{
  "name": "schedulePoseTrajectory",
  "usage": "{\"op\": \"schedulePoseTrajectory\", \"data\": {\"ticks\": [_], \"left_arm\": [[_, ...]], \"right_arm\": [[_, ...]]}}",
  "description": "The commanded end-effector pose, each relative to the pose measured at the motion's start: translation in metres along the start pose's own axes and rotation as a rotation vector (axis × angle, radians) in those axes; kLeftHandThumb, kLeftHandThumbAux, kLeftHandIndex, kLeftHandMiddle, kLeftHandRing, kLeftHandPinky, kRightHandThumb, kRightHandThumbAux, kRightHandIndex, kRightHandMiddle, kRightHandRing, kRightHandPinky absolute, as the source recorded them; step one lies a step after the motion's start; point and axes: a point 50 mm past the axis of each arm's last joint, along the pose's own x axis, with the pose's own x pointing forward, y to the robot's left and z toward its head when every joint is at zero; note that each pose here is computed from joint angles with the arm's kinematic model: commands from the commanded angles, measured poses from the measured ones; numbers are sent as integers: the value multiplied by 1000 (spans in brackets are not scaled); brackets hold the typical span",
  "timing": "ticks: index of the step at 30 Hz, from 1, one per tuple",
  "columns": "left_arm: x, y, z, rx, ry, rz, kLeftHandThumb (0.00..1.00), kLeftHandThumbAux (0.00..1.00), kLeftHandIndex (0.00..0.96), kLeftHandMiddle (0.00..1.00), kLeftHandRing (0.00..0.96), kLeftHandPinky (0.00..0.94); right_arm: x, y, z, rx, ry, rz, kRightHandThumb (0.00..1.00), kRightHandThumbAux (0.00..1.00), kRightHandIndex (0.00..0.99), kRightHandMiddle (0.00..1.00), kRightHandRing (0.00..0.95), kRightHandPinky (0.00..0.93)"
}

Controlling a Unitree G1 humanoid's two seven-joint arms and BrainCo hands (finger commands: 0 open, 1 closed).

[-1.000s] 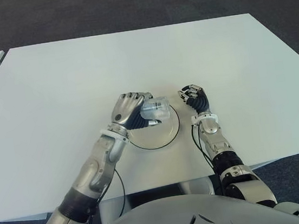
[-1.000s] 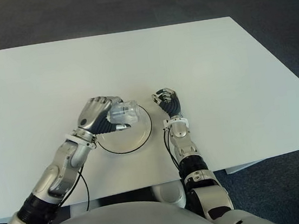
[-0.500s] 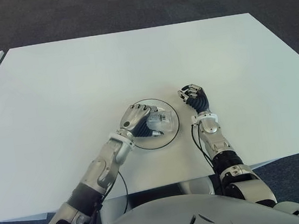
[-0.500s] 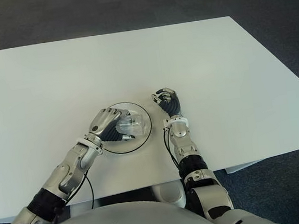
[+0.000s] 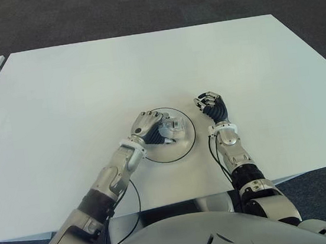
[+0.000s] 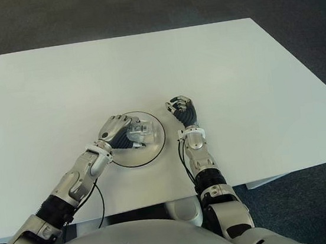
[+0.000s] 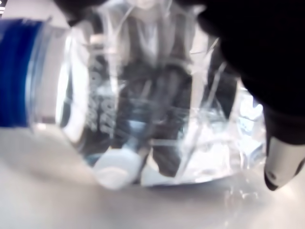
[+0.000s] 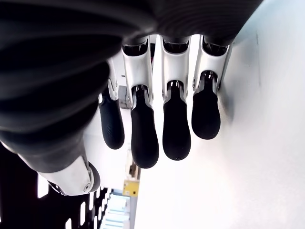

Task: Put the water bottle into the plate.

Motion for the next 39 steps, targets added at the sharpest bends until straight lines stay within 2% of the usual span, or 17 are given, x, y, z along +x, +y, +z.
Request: {"op": "schedulePoseTrajectory", "data": {"ticks": [1, 8, 13, 14, 15, 16, 17, 21, 27, 39], "left_arm": [[-6, -16, -10, -19, 53, -39, 851, 665, 406, 562, 787, 764], [-6, -21, -12, -12, 43, -26, 847, 662, 405, 584, 713, 668], [-4, -22, -12, -1, 21, -22, 832, 673, 376, 526, 539, 523], [-4, -22, -12, 1, 17, -22, 767, 614, 326, 458, 464, 462], [-3, -23, -13, 6, 12, -27, 743, 593, 308, 433, 436, 440], [-3, -23, -13, 12, 7, -35, 687, 572, 252, 350, 342, 354], [-3, -24, -13, 16, 4, -40, 633, 568, 196, 268, 251, 259], [-2, -26, -15, 49, -5, -51, 491, 585, 57, 75, 60, 58], [-2, -26, -17, 74, -10, -23, 391, 561, 6, 7, 6, 6], [-4, -26, -17, 113, -26, 62, 217, 466, 0, 0, 0, 0]], "right_arm": [[-27, -1, -51, -10, 246, 2, 704, 729, 432, 645, 633, 627], [-27, -2, -51, -7, 240, 8, 703, 730, 432, 649, 639, 635], [-27, -2, -51, -10, 243, 7, 704, 730, 432, 650, 640, 632], [-27, -2, -51, -11, 244, 7, 704, 730, 432, 650, 640, 632], [-27, -2, -51, -13, 244, 7, 704, 730, 432, 650, 640, 632], [-27, -2, -51, -15, 244, 8, 704, 730, 432, 650, 640, 631], [-27, -2, -51, -17, 244, 8, 704, 730, 432, 651, 641, 634], [-27, -2, -51, -22, 250, 2, 703, 730, 432, 650, 640, 636], [-26, -1, -51, -19, 255, -1, 703, 730, 432, 651, 641, 636], [-26, -1, -51, -9, 245, 6, 704, 730, 432, 655, 645, 636]]}}
